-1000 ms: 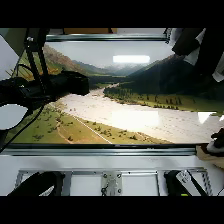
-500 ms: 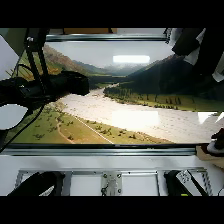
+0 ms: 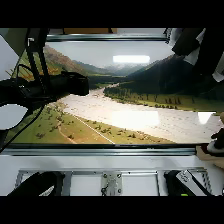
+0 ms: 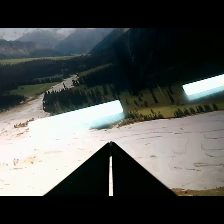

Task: Fold the clothes and pants, and hang the long-sleeved shirts on hangers.

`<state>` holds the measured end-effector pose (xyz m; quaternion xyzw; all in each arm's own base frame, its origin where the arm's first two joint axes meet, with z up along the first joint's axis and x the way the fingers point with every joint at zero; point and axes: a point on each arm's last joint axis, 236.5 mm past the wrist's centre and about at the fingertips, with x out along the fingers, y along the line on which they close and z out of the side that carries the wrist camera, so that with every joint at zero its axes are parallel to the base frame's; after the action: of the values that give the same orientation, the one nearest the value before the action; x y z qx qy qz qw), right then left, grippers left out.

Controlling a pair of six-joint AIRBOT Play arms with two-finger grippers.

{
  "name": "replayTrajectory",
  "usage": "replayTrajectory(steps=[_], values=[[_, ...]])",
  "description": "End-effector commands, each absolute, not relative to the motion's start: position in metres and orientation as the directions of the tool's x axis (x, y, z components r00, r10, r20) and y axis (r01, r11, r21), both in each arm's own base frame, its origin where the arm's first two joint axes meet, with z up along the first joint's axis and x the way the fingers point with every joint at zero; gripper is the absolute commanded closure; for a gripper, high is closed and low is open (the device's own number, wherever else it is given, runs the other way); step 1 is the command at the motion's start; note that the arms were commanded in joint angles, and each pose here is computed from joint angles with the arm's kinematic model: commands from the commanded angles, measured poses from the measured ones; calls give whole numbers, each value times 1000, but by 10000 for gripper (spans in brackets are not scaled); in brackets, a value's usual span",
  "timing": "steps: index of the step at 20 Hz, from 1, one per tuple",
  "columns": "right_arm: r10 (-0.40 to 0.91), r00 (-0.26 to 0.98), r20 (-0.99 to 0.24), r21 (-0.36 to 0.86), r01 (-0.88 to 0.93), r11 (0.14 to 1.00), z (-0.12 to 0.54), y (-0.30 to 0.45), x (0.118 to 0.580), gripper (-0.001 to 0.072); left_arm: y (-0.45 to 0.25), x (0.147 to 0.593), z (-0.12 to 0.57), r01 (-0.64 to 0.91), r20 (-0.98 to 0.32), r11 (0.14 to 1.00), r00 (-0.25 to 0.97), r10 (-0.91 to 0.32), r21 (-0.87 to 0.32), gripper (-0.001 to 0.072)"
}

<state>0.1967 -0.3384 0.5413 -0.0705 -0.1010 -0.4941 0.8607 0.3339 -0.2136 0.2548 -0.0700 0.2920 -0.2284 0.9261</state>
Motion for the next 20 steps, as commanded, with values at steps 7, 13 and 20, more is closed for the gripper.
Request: replayTrajectory(steps=[7, 13, 20], values=[[-913, 381, 148, 47, 919, 391, 506, -396, 164, 710, -213, 334, 254, 381, -511, 886, 725, -463, -263, 693], [-924, 382, 6, 42, 923, 381, 470, -406, 167, 709, -213, 334, 254, 381, -511, 886, 725, -463, -263, 693], [-922, 386, -17, 45, 922, 385, 471, -390, 162, 635, -214, 334, 254, 381, -510, 886, 725, -463, -263, 693]])
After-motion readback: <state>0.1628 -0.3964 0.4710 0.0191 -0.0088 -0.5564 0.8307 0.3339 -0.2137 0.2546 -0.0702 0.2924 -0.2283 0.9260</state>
